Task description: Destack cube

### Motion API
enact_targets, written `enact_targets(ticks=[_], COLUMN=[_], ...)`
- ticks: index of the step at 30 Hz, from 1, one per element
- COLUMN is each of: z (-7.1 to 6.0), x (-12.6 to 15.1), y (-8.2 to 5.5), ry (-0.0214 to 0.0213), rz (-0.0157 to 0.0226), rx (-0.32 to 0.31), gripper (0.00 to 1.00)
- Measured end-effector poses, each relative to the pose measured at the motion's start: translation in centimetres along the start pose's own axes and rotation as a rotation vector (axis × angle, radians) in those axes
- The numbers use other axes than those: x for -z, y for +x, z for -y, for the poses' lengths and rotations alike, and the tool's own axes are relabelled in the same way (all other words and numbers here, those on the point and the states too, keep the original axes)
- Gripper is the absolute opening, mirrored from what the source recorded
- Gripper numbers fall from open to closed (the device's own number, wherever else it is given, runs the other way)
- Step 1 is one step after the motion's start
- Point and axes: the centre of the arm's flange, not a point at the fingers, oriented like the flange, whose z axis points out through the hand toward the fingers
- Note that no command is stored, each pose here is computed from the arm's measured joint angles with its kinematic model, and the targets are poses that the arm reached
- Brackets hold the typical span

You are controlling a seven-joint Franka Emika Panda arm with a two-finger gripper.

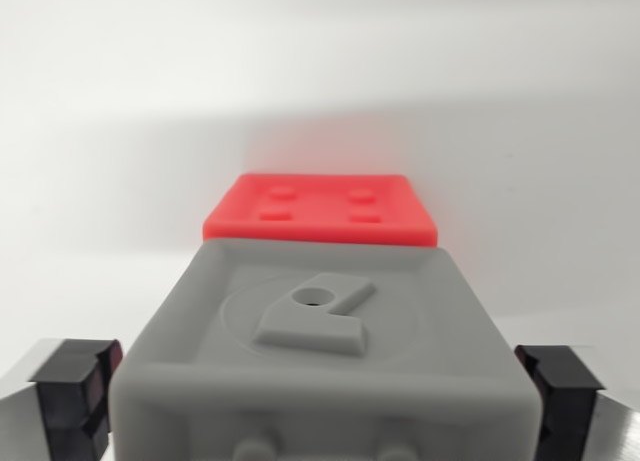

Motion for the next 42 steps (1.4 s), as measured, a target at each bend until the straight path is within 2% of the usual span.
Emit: enact_targets(ticks=[30, 42], z=[0.0, 0.1], x=[0.0, 1.6], y=[0.0, 0.0], ry=[0.0, 0.004], rz=[0.0001, -0.0015], rx=[0.0, 0.0], gripper=[0.0, 0.0])
